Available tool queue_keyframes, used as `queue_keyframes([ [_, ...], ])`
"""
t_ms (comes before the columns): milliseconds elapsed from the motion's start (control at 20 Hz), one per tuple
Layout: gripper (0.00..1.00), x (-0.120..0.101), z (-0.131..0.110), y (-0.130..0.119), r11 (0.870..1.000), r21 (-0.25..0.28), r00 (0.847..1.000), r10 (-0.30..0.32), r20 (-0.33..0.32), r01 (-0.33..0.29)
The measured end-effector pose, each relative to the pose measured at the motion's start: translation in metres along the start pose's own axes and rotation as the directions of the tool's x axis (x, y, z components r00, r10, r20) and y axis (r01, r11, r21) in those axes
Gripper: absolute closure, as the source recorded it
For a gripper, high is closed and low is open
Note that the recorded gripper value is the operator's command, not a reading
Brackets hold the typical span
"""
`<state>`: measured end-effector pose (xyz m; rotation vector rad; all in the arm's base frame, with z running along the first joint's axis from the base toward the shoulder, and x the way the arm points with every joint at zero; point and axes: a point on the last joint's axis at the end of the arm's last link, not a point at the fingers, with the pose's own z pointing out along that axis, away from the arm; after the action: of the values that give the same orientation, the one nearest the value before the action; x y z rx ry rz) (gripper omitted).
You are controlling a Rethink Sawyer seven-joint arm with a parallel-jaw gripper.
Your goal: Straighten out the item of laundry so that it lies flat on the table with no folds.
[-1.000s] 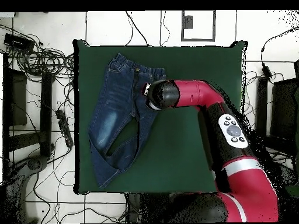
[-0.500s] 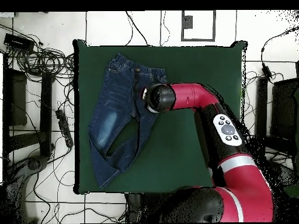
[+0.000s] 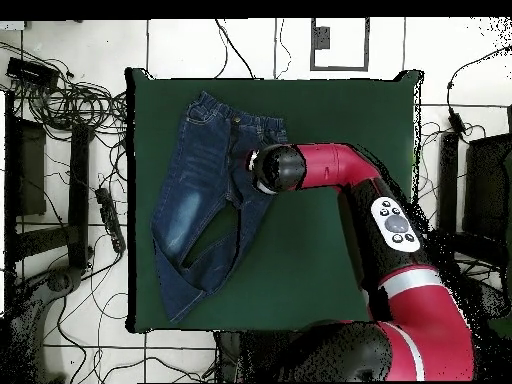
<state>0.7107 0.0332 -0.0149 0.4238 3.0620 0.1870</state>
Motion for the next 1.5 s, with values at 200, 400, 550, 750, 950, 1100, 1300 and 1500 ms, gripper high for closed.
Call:
queue_keyframes([
  [200, 0.00, -0.003, 0.000, -0.011, 1.000, 0.006, 1.000, 0.008, 0.004, -0.008],
  [400, 0.00, -0.004, 0.000, -0.020, 1.000, 0.017, 1.000, 0.004, 0.009, -0.004],
  [550, 0.00, -0.004, 0.001, -0.027, 1.000, 0.027, 1.000, -0.002, 0.013, 0.002],
  [750, 0.00, -0.003, 0.002, -0.030, 0.999, 0.035, 1.000, -0.012, 0.016, 0.011],
  [950, 0.00, -0.001, 0.006, -0.032, 0.999, 0.042, 1.000, -0.024, 0.019, 0.023],
  [1100, 0.00, 0.001, 0.010, -0.032, 0.999, 0.042, 0.999, -0.032, 0.026, 0.031],
  [1300, 0.00, 0.005, 0.022, -0.029, 0.998, 0.034, 0.998, -0.048, 0.042, 0.046],
  [1500, 0.00, 0.006, 0.027, -0.028, 0.998, 0.031, 0.997, -0.058, 0.058, 0.057],
])
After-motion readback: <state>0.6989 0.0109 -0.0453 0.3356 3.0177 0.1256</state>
